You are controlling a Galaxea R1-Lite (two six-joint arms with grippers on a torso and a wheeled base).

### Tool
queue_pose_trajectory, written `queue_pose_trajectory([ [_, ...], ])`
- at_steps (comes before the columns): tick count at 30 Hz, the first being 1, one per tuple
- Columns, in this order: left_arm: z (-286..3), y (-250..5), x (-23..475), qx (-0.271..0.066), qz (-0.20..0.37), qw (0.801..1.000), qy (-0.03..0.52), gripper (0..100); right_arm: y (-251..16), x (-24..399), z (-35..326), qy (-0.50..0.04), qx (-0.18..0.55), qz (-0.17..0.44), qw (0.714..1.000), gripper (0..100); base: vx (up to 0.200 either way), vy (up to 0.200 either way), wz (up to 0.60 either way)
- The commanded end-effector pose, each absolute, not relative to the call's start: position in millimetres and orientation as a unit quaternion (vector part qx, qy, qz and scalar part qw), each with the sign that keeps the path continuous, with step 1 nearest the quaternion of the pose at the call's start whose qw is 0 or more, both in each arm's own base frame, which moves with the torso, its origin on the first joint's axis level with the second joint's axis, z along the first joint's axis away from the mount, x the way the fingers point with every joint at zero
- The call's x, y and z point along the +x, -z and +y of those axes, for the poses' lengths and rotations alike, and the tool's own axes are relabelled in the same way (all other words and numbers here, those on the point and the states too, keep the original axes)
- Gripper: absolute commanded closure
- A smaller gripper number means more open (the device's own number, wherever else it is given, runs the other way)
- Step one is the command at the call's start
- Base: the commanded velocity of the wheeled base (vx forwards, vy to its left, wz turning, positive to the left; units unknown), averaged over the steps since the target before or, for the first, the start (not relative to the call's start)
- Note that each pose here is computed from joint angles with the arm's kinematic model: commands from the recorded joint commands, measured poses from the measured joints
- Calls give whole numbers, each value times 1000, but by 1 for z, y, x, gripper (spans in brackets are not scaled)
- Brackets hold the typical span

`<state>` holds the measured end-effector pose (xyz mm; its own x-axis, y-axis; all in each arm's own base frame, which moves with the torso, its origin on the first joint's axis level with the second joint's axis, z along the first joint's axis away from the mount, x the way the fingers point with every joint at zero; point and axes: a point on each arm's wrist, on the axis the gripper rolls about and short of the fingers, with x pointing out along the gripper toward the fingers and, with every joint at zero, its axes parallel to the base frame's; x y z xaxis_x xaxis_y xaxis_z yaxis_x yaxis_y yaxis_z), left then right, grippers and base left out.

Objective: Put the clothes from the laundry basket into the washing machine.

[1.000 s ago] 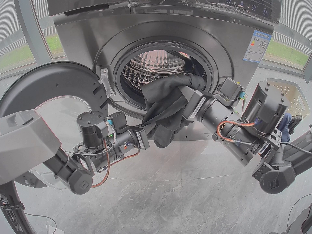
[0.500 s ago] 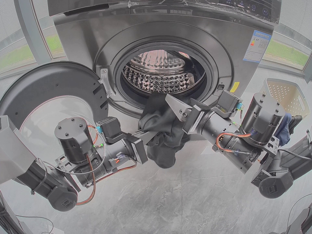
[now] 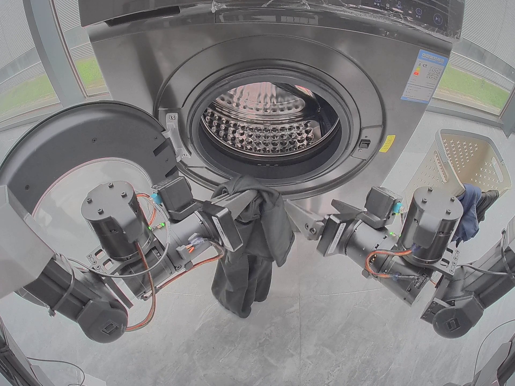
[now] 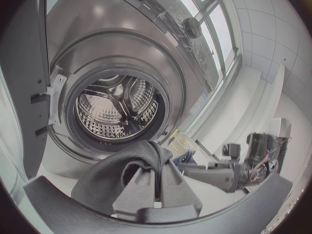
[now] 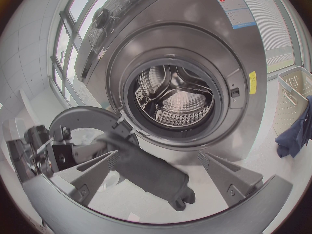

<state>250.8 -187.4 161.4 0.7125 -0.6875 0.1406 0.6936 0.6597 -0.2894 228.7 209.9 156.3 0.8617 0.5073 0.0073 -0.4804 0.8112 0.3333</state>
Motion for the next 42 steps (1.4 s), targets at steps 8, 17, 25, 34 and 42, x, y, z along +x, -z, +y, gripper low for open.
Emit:
queue_pose_trajectory([
  [8,-189,-181,255,-177,-52,914,362,100,-137,221,203,-259,133,75,954,0,0,0,0],
  [17,-190,-175,257,-175,-45,916,359,100,-128,229,220,-293,111,38,949,0,0,0,0],
  [25,-192,-172,259,-175,-44,918,353,100,-129,241,247,-318,98,0,943,0,0,0,0],
  [34,-192,-171,256,-174,-40,918,355,100,-123,267,259,-305,94,-15,947,0,0,0,0],
  [42,-189,-171,251,-174,-40,918,355,100,-126,297,231,-255,97,-32,961,0,0,0,0],
])
